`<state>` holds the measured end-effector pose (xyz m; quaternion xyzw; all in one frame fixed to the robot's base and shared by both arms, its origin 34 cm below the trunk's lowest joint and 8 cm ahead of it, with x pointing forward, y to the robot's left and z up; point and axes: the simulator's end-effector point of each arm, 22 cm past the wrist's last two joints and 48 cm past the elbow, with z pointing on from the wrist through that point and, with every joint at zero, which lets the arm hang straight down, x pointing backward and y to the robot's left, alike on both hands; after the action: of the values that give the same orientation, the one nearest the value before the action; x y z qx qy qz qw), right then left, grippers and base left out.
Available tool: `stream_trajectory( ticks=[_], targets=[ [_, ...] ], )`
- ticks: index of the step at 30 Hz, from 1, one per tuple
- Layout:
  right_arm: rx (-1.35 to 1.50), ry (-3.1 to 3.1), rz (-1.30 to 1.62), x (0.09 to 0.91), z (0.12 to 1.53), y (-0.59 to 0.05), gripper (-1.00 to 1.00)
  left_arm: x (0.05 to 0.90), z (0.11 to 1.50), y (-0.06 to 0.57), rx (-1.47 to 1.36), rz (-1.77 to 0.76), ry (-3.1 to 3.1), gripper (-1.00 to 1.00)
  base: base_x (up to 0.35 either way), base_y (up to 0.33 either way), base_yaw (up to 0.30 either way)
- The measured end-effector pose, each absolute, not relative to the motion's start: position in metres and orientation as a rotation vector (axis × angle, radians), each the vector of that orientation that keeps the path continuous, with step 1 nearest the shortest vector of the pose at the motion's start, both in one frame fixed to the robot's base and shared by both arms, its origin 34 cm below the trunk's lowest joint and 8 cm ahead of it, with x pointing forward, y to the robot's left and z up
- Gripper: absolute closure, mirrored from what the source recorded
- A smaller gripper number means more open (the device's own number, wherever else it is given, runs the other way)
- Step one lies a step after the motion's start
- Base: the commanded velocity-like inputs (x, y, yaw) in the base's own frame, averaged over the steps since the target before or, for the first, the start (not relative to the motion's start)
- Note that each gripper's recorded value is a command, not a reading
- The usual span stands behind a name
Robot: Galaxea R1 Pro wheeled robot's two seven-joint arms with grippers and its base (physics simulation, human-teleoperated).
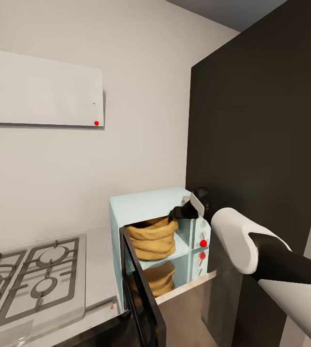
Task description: In the kitchen, take the popcorn bag from the countertop, put it into the microwave, and heat it until the popcorn is cooked so the cooked popcorn ends up inside the bag.
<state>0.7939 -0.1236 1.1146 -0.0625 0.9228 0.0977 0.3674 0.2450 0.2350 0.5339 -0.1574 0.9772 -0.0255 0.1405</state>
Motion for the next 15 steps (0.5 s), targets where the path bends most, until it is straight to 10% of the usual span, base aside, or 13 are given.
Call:
stream_trajectory(
  ticks=[15],
  targets=[
    [-0.163, 2.346, 0.261, 0.7980, 1.1224, -0.1242, -1.00, 0.2449, 0.5337, 0.2351, -0.456, -0.071, 2.823, -1.00, -0.328, 0.000, 0.000]
  ],
)
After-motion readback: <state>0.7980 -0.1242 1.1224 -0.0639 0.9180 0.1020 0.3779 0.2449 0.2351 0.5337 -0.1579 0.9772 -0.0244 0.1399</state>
